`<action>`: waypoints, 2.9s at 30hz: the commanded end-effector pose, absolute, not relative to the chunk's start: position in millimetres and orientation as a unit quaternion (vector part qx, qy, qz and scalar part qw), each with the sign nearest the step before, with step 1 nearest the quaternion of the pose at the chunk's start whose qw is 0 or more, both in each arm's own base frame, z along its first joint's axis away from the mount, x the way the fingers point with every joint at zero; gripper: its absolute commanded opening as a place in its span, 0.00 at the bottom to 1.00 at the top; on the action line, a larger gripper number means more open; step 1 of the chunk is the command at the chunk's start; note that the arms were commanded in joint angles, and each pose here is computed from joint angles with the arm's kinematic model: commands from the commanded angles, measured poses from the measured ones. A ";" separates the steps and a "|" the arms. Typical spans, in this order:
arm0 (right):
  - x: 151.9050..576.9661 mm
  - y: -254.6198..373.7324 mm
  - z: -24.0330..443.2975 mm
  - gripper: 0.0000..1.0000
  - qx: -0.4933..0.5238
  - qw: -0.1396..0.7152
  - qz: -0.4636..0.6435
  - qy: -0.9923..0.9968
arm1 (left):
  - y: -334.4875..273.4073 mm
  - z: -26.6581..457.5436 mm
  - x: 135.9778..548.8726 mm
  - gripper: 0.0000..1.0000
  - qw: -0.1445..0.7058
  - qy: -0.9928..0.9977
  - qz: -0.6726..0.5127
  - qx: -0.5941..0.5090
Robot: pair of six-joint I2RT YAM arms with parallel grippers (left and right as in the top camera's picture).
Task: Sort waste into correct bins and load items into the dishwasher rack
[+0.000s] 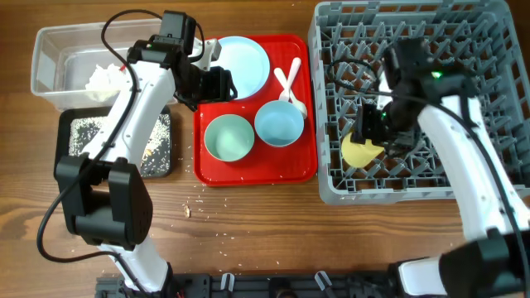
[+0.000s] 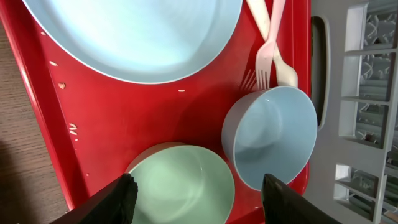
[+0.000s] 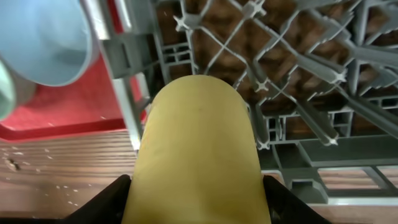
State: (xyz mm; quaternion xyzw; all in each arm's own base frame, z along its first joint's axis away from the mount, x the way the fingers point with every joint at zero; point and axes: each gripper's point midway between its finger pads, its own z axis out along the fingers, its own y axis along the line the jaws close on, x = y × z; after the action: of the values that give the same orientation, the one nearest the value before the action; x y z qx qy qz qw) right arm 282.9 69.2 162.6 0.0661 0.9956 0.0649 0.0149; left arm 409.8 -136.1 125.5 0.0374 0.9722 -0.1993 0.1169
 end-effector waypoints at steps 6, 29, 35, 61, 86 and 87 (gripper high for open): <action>284.7 82.4 128.4 0.50 0.033 -0.052 0.055 0.997 | -132.9 139.1 413.9 0.66 0.137 0.970 -0.195 0.038; 379.4 168.2 240.3 0.79 -0.054 0.181 0.189 0.964 | -124.2 172.6 418.0 0.65 0.168 0.965 -0.197 0.031; 391.2 213.0 195.5 0.75 -0.084 0.166 0.149 0.971 | -62.2 214.8 418.7 0.68 0.205 0.957 -0.173 -0.112; 430.1 206.4 26.5 0.04 -0.237 0.074 0.044 0.968 | 45.3 209.1 409.5 1.00 0.206 0.943 -0.112 -0.234; 562.4 0.6 257.1 0.04 0.027 0.425 -0.430 0.796 | 45.3 209.1 409.5 1.00 0.206 0.943 -0.112 -0.234; 566.9 3.5 251.1 0.04 0.007 0.414 -0.448 0.792 | 45.3 209.1 409.5 1.00 0.206 0.943 -0.112 -0.234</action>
State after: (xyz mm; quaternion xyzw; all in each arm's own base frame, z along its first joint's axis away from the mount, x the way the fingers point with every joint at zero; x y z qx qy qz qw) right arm 567.0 3.9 259.5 0.0764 0.8104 -0.3449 0.4675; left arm 408.5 43.2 204.8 -0.2280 0.9461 -0.1142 0.1998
